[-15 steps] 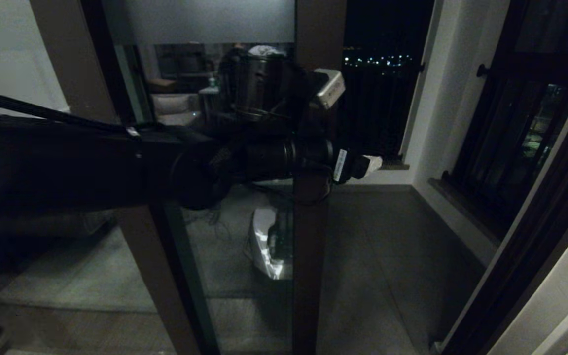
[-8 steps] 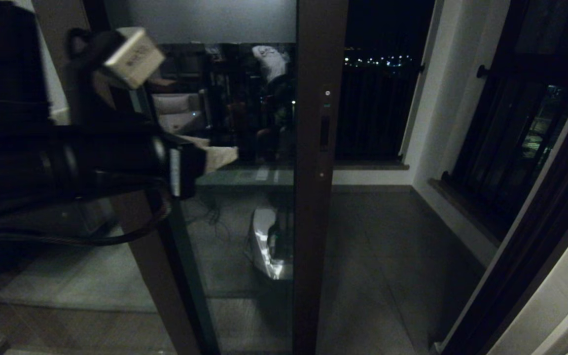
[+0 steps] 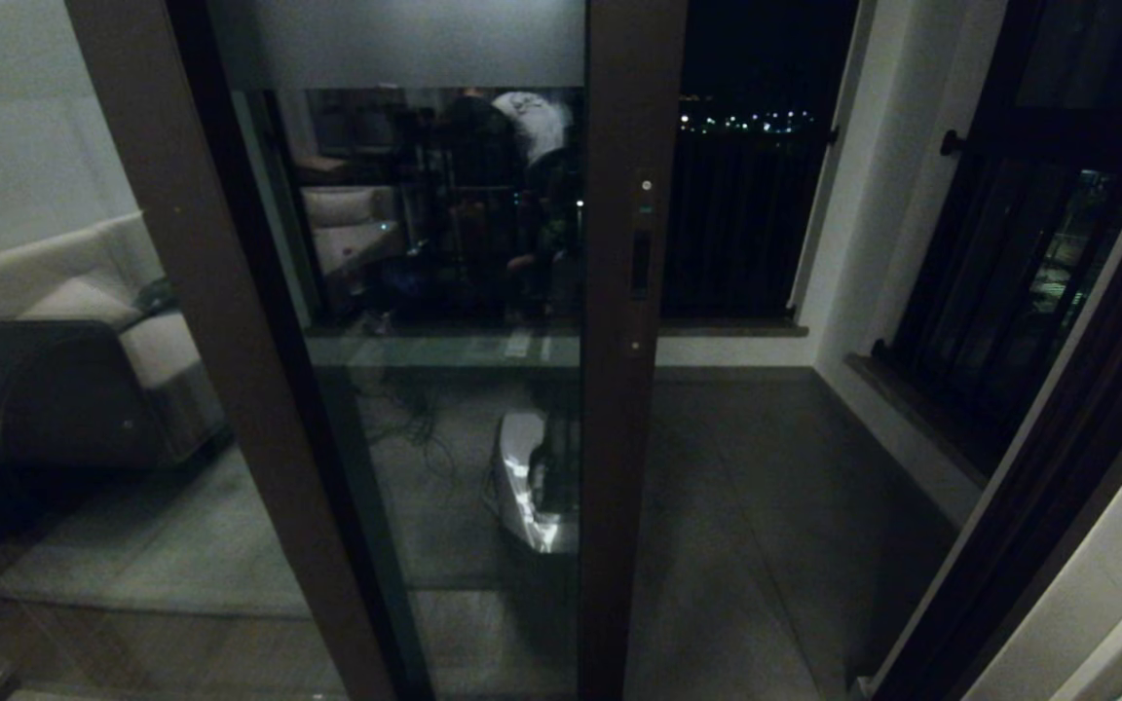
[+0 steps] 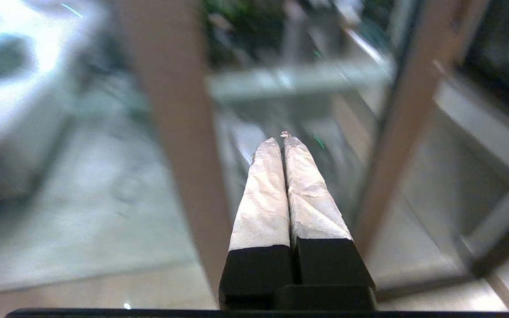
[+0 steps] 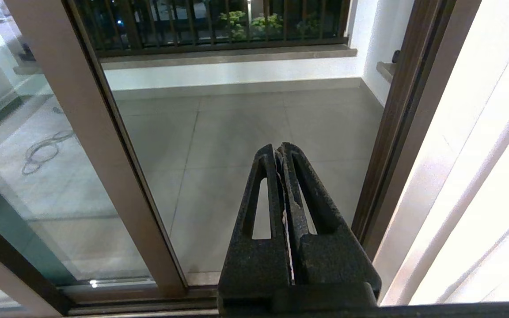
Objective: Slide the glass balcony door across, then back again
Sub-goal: Close the slid door
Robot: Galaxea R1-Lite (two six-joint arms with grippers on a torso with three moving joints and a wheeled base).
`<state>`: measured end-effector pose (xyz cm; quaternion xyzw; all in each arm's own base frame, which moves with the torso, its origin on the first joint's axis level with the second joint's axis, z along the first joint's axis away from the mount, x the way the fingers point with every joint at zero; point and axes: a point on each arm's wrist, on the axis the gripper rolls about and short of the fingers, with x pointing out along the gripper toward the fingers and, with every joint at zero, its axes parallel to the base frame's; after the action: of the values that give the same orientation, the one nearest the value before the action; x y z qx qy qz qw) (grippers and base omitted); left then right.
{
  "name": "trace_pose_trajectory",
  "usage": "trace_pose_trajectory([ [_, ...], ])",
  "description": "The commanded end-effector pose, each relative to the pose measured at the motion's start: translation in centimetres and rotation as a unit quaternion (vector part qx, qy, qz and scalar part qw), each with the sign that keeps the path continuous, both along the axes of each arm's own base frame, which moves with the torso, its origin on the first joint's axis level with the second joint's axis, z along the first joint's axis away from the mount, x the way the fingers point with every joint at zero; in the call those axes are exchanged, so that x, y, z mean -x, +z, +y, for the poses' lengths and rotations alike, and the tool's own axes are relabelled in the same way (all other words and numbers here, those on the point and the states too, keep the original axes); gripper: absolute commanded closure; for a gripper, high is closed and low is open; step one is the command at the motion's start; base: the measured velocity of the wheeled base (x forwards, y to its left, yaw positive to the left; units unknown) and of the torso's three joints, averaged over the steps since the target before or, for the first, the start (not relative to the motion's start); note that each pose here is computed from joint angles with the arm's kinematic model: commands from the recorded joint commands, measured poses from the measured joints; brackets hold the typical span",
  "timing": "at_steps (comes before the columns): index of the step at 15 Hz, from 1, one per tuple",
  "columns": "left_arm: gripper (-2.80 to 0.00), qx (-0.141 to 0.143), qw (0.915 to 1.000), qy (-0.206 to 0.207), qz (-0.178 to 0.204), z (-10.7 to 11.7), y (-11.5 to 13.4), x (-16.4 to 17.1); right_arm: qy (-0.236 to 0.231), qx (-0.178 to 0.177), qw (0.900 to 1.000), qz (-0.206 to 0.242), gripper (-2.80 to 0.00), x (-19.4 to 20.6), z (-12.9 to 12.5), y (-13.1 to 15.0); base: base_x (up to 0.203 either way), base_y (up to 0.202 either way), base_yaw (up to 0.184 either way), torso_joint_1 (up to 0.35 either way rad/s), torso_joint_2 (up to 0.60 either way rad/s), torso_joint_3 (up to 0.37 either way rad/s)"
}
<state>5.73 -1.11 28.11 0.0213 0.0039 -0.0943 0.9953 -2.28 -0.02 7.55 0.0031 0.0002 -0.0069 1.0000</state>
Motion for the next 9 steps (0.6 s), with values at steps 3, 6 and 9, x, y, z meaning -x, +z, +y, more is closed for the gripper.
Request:
trace_pose_trajectory([
  [3,0.00,0.001,0.9952,0.046,-0.086,1.1,-3.3,7.1,0.000,0.000,1.000,0.000,0.00,0.0,0.0,0.0,0.000,0.000,0.000,0.000,0.00,0.000],
  [6,0.00,-0.033,0.9963,0.006,-0.079,0.7,-9.4,8.8,0.000,0.000,1.000,0.000,0.00,0.0,0.0,0.0,0.000,0.000,0.000,0.000,0.00,0.000],
  [9,0.00,-0.044,0.9978,-0.012,-0.049,0.6,-15.4,8.2,0.000,0.000,1.000,0.000,0.00,0.0,0.0,0.0,0.000,0.000,0.000,0.000,0.00,0.000],
])
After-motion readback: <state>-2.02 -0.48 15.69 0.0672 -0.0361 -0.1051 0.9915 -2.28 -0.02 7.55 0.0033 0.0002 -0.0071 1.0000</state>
